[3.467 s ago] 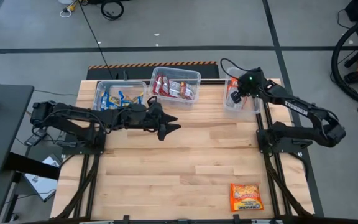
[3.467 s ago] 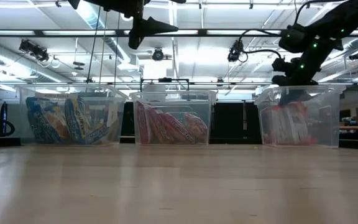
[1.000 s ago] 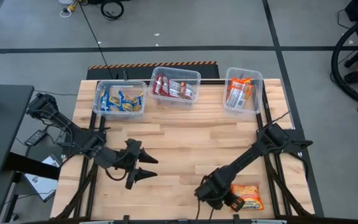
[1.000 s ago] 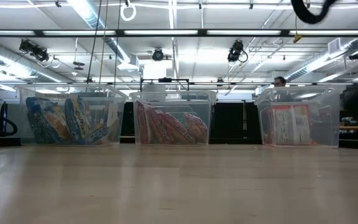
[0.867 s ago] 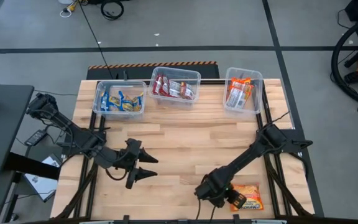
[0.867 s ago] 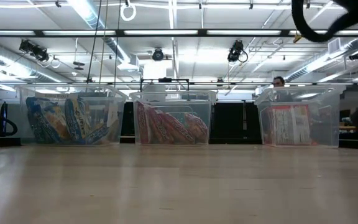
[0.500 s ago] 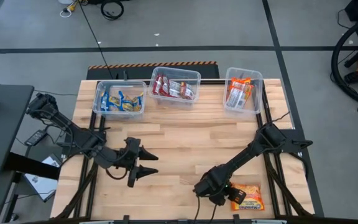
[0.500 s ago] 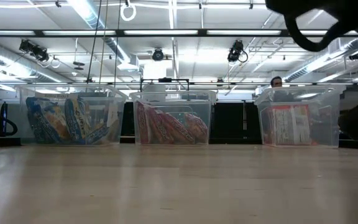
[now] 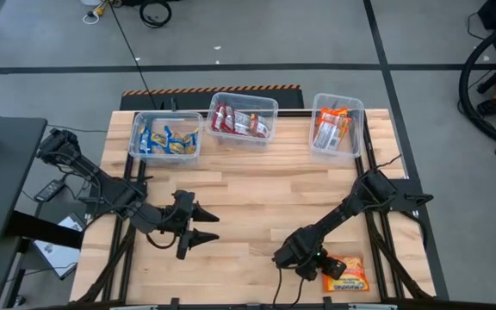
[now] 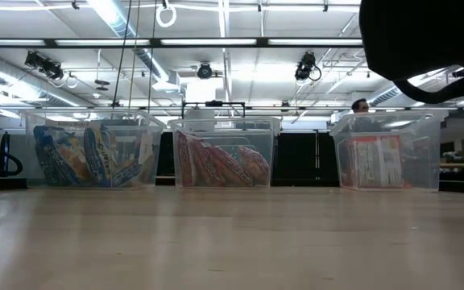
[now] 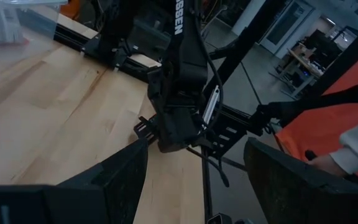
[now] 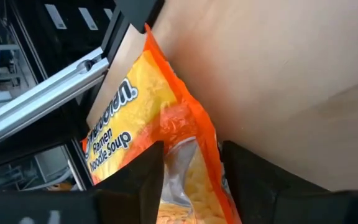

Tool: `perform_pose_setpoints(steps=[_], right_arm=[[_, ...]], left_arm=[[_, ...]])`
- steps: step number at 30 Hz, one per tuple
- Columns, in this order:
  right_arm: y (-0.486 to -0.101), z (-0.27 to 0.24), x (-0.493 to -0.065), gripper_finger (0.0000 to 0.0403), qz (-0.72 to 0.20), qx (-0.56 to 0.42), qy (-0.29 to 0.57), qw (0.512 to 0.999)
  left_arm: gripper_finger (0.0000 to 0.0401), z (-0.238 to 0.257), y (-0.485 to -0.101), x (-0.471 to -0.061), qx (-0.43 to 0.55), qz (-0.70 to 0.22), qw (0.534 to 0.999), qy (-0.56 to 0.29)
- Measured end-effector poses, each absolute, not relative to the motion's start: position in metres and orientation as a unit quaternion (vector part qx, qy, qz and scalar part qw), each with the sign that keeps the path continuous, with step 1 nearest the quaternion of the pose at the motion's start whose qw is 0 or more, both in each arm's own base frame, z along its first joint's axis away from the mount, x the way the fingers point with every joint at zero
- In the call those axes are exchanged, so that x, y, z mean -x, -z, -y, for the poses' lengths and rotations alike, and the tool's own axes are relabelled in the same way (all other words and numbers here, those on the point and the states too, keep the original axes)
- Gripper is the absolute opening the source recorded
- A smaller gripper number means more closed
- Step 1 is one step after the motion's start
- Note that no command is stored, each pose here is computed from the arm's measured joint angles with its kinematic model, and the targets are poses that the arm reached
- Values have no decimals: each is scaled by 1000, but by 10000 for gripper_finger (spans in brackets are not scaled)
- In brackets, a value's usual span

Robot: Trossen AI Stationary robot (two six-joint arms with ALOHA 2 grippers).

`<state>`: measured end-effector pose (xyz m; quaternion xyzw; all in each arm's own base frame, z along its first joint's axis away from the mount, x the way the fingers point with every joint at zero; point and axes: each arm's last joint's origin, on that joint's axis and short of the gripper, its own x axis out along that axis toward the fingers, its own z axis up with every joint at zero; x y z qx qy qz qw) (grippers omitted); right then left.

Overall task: Sort Maruchan noodles
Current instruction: Put the right orange noodle pack into the right transparent bin

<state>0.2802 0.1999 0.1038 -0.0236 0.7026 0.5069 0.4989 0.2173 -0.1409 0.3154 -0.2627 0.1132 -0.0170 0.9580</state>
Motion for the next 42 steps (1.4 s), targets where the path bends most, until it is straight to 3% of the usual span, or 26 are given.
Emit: perform_pose_setpoints(steps=[9, 16, 20, 24, 29, 35, 38, 42], right_arm=[[-100, -203, -279, 111, -702, 30, -495, 512], [-103, -205, -279, 18, -733, 8, -443, 516], [-119, -205, -281, 14, -752, 8, -408, 517], [-155, -201, -282, 8, -745, 24, -371, 553], [-213, -177, -274, 8, -712, 40, -248, 655], [-294, -124, -241, 8, -613, 30, -10, 789], [-330, -88, -208, 8, -545, 6, 136, 827], [-365, -41, -155, 7, -449, -25, 300, 841]], left_arm=[[270, 141, -315, -217, 263, -113, 958, 17], [270, 138, -321, -212, 264, -111, 958, 35], [270, 134, -329, -206, 254, -99, 961, 42], [270, 127, -339, -197, 248, -80, 964, 48], [270, 120, -348, -188, 234, -62, 969, 54], [270, 112, -354, -184, 233, -45, 971, 43], [270, 107, -355, -186, 234, -40, 971, 29], [270, 96, -355, -192, 222, -34, 975, 1]])
